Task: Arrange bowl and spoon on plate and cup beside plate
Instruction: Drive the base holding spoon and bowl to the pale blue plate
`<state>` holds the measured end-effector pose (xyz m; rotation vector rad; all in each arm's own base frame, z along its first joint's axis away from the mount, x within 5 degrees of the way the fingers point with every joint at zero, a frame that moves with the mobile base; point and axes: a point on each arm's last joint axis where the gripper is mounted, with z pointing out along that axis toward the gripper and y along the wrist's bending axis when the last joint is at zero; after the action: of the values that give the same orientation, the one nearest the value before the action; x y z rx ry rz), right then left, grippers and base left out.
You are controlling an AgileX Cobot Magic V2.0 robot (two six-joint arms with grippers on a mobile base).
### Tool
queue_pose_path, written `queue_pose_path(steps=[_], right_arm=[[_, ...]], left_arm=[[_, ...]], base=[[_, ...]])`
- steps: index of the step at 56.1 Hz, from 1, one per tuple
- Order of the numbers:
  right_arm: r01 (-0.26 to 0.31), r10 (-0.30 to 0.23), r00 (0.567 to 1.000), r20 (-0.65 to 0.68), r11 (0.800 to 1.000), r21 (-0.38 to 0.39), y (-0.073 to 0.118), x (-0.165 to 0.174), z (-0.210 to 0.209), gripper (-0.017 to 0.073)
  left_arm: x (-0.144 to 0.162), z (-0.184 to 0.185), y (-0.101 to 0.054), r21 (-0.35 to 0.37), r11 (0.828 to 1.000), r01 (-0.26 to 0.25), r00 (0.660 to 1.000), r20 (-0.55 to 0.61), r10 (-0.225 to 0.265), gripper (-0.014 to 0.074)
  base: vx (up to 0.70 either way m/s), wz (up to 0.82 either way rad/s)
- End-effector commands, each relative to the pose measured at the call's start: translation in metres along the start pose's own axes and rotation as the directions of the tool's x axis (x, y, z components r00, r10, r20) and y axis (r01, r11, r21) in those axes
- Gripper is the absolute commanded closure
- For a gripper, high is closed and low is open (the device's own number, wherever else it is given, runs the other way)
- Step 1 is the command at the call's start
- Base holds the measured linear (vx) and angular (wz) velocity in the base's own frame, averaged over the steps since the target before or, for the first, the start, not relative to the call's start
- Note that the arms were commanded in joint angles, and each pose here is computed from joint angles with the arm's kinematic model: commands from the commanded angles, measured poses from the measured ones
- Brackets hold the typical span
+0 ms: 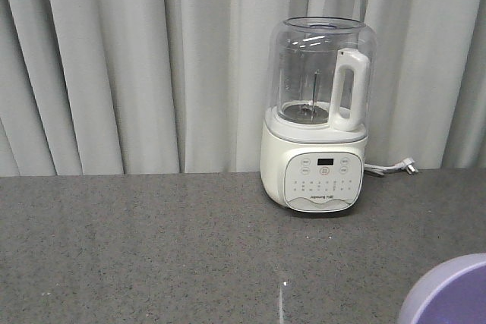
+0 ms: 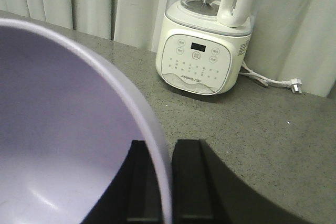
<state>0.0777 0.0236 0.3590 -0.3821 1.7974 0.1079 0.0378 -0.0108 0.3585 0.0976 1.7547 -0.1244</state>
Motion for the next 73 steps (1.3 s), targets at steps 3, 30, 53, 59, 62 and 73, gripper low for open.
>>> queue_pose_path(steps=[3,30,53,59,62,73], right_arm=[[-0.002,-0.001,0.994,0.109,1.000,0.028,-0.0032,-0.0157,-0.0033,0.0568],[-0.002,-0.001,0.994,0.109,1.000,0.028,-0.0032,-0.0157,-0.0033,0.0568],[-0.002,-0.001,0.994,0.109,1.000,0.028,-0.0032,-0.0157,-0.0033,0.0568],[-0.002,-0.001,0.994,0.109,1.000,0.028,-0.0032,-0.0157,-0.0033,0.0568],[-0.002,-0.001,0.994,0.109,1.000,0.028,-0.0032,-0.0157,-0.0033,0.0568],[-0.002,-0.001,0.994,0.109,1.000,0.028,-0.0032,-0.0157,-0.0033,0.0568]], left_arm=[[-0.0139,-0.0015,-0.0003,0.006,1.000,0.018,0.995,0.097,-0.019,0.0594],[-0.0139,-0.0015,-0.0003,0.006,1.000,0.018,0.995,0.097,-0.019,0.0594],[-0.0139,-0.0015,-0.0003,0.006,1.000,0.018,0.995,0.097,-0.019,0.0594],[-0.0139,-0.0015,-0.0003,0.006,1.000,0.018,0.995,0.097,-0.019,0.0594],[-0.0139,-0.0015,-0.0003,0.006,1.000,0.018,0.995,0.097,-0.019,0.0594],[-0.0139,-0.0015,-0.0003,0.006,1.000,0.018,0.995,0.097,-0.019,0.0594]], base=[[0.00,0.00],[-0.02,-0.08],[-0.12,-0.48],[-0.17,-0.61],[-0.17,-0.61],[-0.17,-0.60]])
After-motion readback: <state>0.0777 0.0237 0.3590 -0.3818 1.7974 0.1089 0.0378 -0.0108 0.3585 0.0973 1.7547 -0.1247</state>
